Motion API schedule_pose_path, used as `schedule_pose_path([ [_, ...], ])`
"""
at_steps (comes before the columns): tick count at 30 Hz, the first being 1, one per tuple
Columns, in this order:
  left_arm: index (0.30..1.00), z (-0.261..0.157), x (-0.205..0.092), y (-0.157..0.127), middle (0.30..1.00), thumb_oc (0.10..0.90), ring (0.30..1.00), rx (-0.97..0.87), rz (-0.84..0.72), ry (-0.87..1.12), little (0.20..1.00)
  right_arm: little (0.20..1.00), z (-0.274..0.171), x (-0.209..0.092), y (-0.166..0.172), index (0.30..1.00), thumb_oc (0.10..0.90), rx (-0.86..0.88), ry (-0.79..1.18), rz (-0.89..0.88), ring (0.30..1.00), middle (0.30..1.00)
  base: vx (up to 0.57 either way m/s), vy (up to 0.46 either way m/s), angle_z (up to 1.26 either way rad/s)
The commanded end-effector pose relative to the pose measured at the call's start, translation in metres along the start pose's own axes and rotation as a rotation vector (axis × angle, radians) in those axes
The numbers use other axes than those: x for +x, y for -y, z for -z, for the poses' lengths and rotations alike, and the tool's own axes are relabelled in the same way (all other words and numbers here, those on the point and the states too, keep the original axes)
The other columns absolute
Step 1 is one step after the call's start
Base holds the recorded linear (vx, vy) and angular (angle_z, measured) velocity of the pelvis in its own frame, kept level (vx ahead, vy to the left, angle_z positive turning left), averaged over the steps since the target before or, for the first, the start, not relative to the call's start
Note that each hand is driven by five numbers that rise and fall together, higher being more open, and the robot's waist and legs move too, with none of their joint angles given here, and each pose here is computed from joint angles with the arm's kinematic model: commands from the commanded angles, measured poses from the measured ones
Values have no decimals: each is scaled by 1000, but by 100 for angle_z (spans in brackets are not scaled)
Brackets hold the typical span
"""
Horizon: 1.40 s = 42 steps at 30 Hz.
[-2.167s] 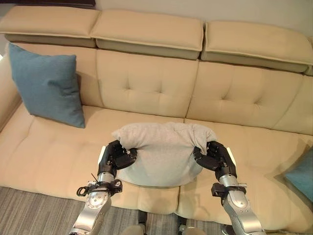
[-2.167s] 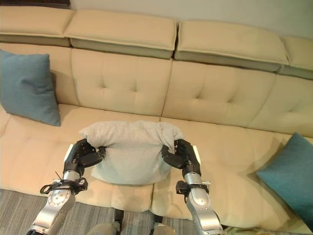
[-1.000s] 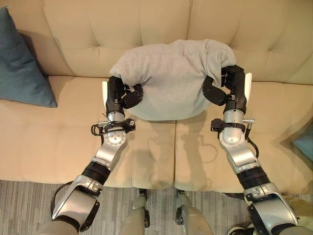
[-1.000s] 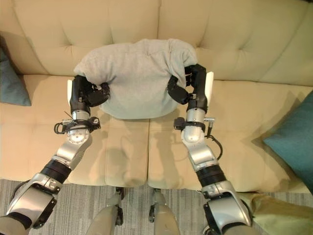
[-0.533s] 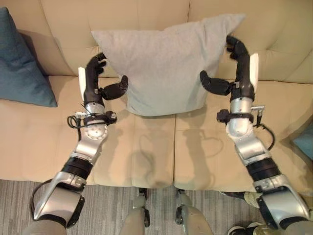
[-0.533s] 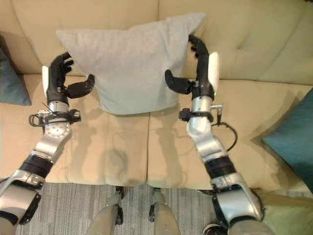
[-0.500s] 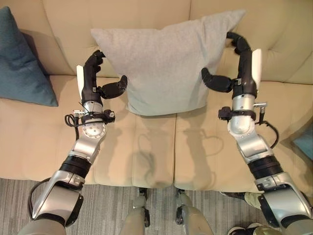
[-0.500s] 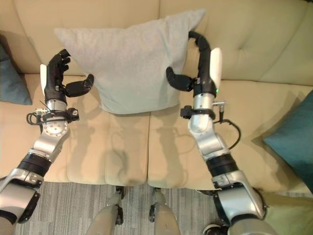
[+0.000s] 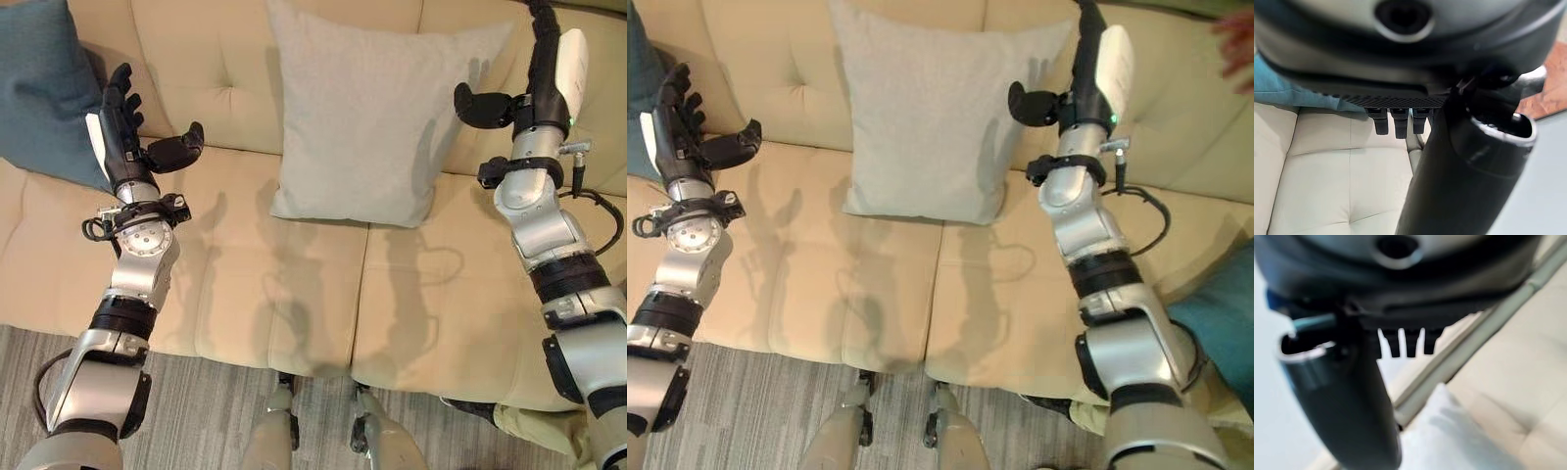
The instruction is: Pick up all the scattered cushions and arrange them neatly on the sofa.
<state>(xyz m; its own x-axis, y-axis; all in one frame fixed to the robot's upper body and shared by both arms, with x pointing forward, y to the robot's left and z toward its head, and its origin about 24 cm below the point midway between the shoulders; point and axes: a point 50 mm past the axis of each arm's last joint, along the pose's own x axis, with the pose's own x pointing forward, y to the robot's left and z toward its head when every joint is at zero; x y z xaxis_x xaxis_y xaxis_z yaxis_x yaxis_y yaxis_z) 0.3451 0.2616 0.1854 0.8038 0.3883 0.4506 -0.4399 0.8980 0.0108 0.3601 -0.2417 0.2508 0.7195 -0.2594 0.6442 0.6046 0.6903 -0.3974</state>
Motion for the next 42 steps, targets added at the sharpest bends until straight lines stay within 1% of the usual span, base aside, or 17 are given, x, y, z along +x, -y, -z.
schedule_pose_path([
  [1, 900, -6, -7, -15, 900, 800, 900, 14, -21, 96, 900, 900, 3, -14, 13, 900, 800, 10, 79, 25, 900, 900, 27, 3, 8],
  [3, 900, 16, -34, -17, 900, 800, 900, 22, 23, 25, 900, 900, 23, -43, 12, 900, 800, 2, 30, -35, 900, 900, 15, 0, 8],
  [6, 900, 55, -84, -21, 900, 800, 900, 56, 95, -135, 900, 900, 61, -96, 10, 900, 800, -11, -110, -140, 900, 900, 17, -10, 10],
  [8, 900, 79, -118, -32, 900, 800, 900, 55, 101, -271, 900, 900, 83, -128, 14, 900, 800, -41, -210, -191, 900, 900, 26, -9, 4],
  [9, 900, 101, -150, -42, 900, 800, 900, 68, 103, -406, 900, 900, 104, -161, 17, 900, 800, -35, -339, -219, 900, 900, 31, -25, 2],
  [10, 900, 109, -164, -49, 900, 800, 900, 78, 102, -466, 900, 900, 112, -175, 19, 900, 800, -40, -392, -232, 900, 900, 0, 0, 0],
  [11, 900, 109, -165, -49, 900, 800, 900, 79, 102, -466, 900, 900, 112, -175, 19, 900, 800, -40, -393, -232, 900, 900, 0, 0, 0],
  [13, 900, 126, -196, -59, 900, 800, 900, 72, 74, -605, 900, 900, 126, -203, 19, 900, 800, -44, -496, -262, 900, 900, 0, 0, 0],
  [17, 900, 150, -246, -71, 900, 800, 900, 103, 73, -823, 900, 900, 141, -240, 14, 900, 800, -34, -633, -320, 900, 900, -3, -24, 0],
  [20, 900, 160, -275, -74, 900, 800, 900, 102, 48, -939, 900, 900, 148, -263, 8, 900, 800, -30, -714, -380, 900, 900, -4, -21, 1],
  [21, 900, 160, -275, -74, 900, 800, 900, 102, 47, -939, 900, 900, 148, -263, 7, 900, 800, -30, -714, -380, 900, 900, 2, -32, 1],
  [22, 900, 164, -291, -73, 900, 800, 900, 97, 44, -1002, 900, 900, 149, -273, 2, 900, 800, -25, -743, -417, 900, 900, 3, -35, -1],
  [23, 900, 167, -300, -72, 900, 800, 900, 97, 42, -1040, 900, 900, 149, -278, -2, 900, 800, -27, -752, -448, 900, 900, -2, -45, -2],
  [26, 900, 173, -318, -67, 900, 800, 900, 95, 44, -1119, 900, 900, 149, -290, -11, 900, 800, -33, -771, -518, 900, 900, -2, -33, 0],
  [30, 900, 178, -330, -61, 900, 800, 900, 130, 83, -1176, 900, 900, 149, -301, -21, 900, 800, -48, -787, -590, 900, 900, -3, -36, -1],
  [33, 900, 180, -336, -58, 900, 800, 900, 155, 108, -1198, 900, 900, 148, -308, -25, 900, 800, -34, -810, -602, 900, 900, 2, -22, -6],
  [42, 900, 183, -345, -59, 900, 800, 900, 175, 87, -1241, 900, 900, 152, -321, -27, 900, 800, -25, -872, -595, 900, 900, 5, -7, -3],
])
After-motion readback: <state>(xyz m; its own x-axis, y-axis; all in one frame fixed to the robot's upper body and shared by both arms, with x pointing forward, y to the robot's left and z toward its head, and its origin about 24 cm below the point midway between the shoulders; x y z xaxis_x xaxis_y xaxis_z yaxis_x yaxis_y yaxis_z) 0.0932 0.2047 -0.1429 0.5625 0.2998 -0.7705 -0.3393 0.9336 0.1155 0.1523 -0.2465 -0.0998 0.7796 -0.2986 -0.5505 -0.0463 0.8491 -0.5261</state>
